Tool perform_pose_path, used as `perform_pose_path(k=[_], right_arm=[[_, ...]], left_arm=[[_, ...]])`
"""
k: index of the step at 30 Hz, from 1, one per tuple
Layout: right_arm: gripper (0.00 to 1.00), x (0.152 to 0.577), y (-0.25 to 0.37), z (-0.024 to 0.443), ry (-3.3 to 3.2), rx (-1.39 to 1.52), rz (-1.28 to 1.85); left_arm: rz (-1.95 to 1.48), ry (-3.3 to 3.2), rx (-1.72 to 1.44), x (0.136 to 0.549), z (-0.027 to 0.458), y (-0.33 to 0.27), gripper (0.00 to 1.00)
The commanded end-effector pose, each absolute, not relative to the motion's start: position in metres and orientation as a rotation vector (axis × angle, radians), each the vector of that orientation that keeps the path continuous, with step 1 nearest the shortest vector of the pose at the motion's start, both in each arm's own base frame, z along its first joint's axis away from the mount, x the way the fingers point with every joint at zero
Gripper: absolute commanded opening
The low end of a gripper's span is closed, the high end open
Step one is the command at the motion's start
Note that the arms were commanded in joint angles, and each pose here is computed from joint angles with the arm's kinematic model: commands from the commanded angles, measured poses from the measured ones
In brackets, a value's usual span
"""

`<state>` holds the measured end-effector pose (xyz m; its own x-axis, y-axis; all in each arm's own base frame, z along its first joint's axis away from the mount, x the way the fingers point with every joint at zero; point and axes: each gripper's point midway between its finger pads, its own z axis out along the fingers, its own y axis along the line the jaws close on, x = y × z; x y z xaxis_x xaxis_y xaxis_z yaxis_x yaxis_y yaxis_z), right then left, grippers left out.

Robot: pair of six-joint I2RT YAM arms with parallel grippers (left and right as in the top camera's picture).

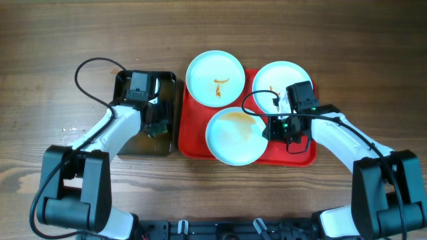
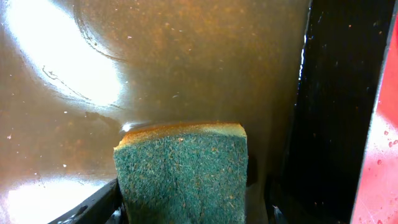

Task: Clean dirty plates on tray and stack at the side
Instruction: 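Return the sponge to the water tray with the left gripper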

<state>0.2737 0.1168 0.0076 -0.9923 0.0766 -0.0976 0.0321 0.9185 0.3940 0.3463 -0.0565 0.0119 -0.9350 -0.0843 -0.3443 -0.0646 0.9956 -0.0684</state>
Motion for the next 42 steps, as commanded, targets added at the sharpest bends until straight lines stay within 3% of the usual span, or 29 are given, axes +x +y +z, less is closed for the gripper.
perform_pose_path(k=[1,2,3,4,5,6,11,12,13,16,19,21,22,25,26,28,30,32,35,39,42], right_arm=[[0.21,0.269,0.114,0.001,2.993,0.097,0.593],[0.2,0.269,0.114,0.001,2.993,0.097,0.593],[0.21,0.269,0.114,0.001,2.993,0.097,0.593],[0.2,0.269,0.114,0.001,2.993,0.097,0.592],[0.21,0.269,0.114,0.001,2.993,0.097,0.592],[0.21,0.269,0.114,0.001,2.994,0.097,0.593],[0.21,0.268,0.114,0.001,2.998,0.097,0.591],[0.21,0.268,0.114,0.001,2.998,0.098,0.591],[0.21,0.268,0.114,0.001,2.998,0.097,0.591],[0.2,0.268,0.114,0.001,2.997,0.098,0.592],[0.2,0.268,0.114,0.001,2.997,0.097,0.592],[0.2,0.268,0.114,0.001,2.997,0.098,0.592],[0.2,0.268,0.114,0.001,2.997,0.098,0.592],[0.21,0.268,0.114,0.001,2.996,0.097,0.592],[0.21,0.268,0.114,0.001,2.996,0.097,0.592],[0.21,0.269,0.114,0.001,2.995,0.097,0.591],[0.21,0.27,0.114,0.001,2.989,0.095,0.592],[0.21,0.271,0.114,0.001,2.984,0.093,0.593],[0.21,0.274,0.115,0.002,2.973,0.092,0.596],[0.19,0.266,0.114,-0.001,3.001,0.1,0.591],[0.04,0.259,0.112,-0.006,3.018,0.105,0.589]], left_arm=[[-0.053,2.815,-0.098,0.338,0.001,-0.052,0.65],[-0.051,2.825,-0.099,0.335,-0.002,-0.052,0.64],[-0.048,2.835,-0.098,0.33,-0.007,-0.051,0.56],[-0.047,2.838,-0.098,0.328,-0.008,-0.05,0.39],[-0.047,2.837,-0.099,0.329,-0.008,-0.05,0.11],[-0.049,2.83,-0.098,0.33,-0.007,-0.051,0.04],[-0.01,2.71,-0.102,0.357,0.005,-0.046,0.06],[-0.01,2.71,-0.102,0.357,0.005,-0.046,0.49],[-0.009,2.721,-0.106,0.355,0.004,-0.046,0.62],[-0.015,2.832,-0.105,0.33,-0.006,-0.046,0.63],[-0.092,2.9,-0.093,0.314,-0.01,-0.055,0.59],[-0.094,2.888,-0.092,0.317,-0.009,-0.056,0.18],[-0.095,2.879,-0.092,0.319,-0.009,-0.056,0.04],[-0.06,2.857,-0.097,0.323,-0.005,-0.051,0.04],[-0.031,2.843,-0.102,0.324,-0.001,-0.048,0.07],[0.01,2.819,-0.109,0.326,0.007,-0.042,0.46],[0.002,2.785,-0.11,0.327,0.022,-0.042,0.55],[-0.009,2.765,-0.109,0.328,0.029,-0.043,0.55],[-0.096,2.769,-0.094,0.327,0.031,-0.054,0.84],[-0.161,2.778,-0.087,0.325,0.031,-0.062,0.84],[-0.159,2.786,-0.087,0.324,0.03,-0.061,0.86]])
